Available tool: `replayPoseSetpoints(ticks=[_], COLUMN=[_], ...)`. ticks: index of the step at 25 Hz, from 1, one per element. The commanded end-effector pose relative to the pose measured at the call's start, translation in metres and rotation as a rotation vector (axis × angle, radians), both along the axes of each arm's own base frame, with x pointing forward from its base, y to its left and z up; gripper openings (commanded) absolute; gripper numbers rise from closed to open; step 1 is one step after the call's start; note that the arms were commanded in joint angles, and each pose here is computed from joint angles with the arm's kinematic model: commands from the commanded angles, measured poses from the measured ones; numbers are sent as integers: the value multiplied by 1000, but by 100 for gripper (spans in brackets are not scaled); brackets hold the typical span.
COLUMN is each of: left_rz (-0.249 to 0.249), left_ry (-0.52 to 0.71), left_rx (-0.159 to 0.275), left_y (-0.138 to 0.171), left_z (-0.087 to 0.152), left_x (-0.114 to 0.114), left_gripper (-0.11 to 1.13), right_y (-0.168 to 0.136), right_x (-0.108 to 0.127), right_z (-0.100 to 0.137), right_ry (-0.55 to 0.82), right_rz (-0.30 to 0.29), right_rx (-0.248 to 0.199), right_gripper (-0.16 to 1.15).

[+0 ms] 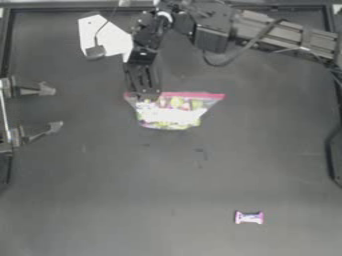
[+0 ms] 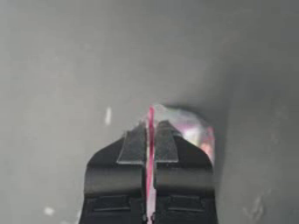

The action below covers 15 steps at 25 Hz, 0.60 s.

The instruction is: Put candy in bag

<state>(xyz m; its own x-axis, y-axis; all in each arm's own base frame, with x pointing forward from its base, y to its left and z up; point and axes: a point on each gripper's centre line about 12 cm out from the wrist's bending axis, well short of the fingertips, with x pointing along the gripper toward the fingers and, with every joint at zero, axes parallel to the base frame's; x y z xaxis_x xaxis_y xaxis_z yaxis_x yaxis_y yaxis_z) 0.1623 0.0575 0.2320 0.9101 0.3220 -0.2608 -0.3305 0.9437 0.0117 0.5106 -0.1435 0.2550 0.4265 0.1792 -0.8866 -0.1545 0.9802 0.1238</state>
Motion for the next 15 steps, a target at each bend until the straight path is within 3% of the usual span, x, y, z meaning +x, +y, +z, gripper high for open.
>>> replayPoseSetpoints(ticks=[1,15], left_rz=[4,8], left_ry=[-10,23], left_rx=[0,5], left_y=[4,19], left_z=[8,4], left_x=[9,47], left_gripper=[101,101], right_y=[5,21], right_x=[-12,-33], right_z=[35,30], right_ry=[-86,-148], right_rz=[-14,-54], right_rx=[-36,-63], right_gripper=[6,6])
